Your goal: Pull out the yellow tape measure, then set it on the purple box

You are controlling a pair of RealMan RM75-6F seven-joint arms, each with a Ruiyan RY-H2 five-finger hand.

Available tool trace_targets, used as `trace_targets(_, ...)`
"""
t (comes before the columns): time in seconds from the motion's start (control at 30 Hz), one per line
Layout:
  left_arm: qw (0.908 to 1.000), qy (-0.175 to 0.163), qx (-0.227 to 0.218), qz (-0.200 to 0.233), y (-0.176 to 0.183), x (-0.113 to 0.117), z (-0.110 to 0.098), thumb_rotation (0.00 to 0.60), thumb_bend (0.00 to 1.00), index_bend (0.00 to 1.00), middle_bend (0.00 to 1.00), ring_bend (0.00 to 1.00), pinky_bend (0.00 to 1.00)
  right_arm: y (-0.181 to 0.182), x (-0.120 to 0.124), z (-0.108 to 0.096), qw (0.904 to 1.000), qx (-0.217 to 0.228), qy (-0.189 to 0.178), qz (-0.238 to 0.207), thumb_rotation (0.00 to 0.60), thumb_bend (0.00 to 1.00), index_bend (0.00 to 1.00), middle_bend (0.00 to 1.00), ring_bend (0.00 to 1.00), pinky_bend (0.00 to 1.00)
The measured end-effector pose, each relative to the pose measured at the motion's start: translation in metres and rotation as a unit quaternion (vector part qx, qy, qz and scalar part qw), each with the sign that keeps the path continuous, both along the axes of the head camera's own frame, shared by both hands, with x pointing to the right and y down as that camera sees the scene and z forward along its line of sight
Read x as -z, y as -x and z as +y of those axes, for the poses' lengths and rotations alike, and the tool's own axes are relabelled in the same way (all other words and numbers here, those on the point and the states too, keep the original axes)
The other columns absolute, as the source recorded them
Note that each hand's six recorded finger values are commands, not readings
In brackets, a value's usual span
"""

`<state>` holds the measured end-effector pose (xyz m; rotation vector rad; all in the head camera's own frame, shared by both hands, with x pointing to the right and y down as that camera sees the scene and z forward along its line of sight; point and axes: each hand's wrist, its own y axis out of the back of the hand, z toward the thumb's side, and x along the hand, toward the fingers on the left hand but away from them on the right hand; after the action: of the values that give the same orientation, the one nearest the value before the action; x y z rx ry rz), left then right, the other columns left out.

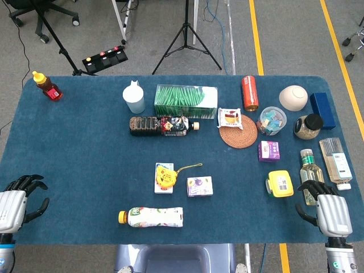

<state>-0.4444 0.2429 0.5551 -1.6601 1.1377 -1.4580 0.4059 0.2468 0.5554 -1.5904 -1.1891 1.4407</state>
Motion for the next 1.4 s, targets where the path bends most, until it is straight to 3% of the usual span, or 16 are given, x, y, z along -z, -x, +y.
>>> trace_targets(1.03, 1.0000, -0.002, 0.000, 0.000, 0.0014, 0.0040, 0.0009, 0.600, 0.33, 0.43, 0.30, 0.22, 0.28, -0.0013, -0.0002, 0.0004, 1.0000, 0.001, 0.001, -0.006, 0.600, 0.30, 0.40, 0.34, 0.31, 0.31)
trace_targets(1.4, 1.0000, 0.000, -0.009, 0.002, 0.0001, 0.0086, -0.0050, 0.600, 0.33, 0.43, 0.30, 0.22, 0.28, 0.0046, -0.0045, -0.0069, 0.9989, 0.013, 0.004, -0.046, 0.600, 0.30, 0.33, 0.34, 0.31, 0.32)
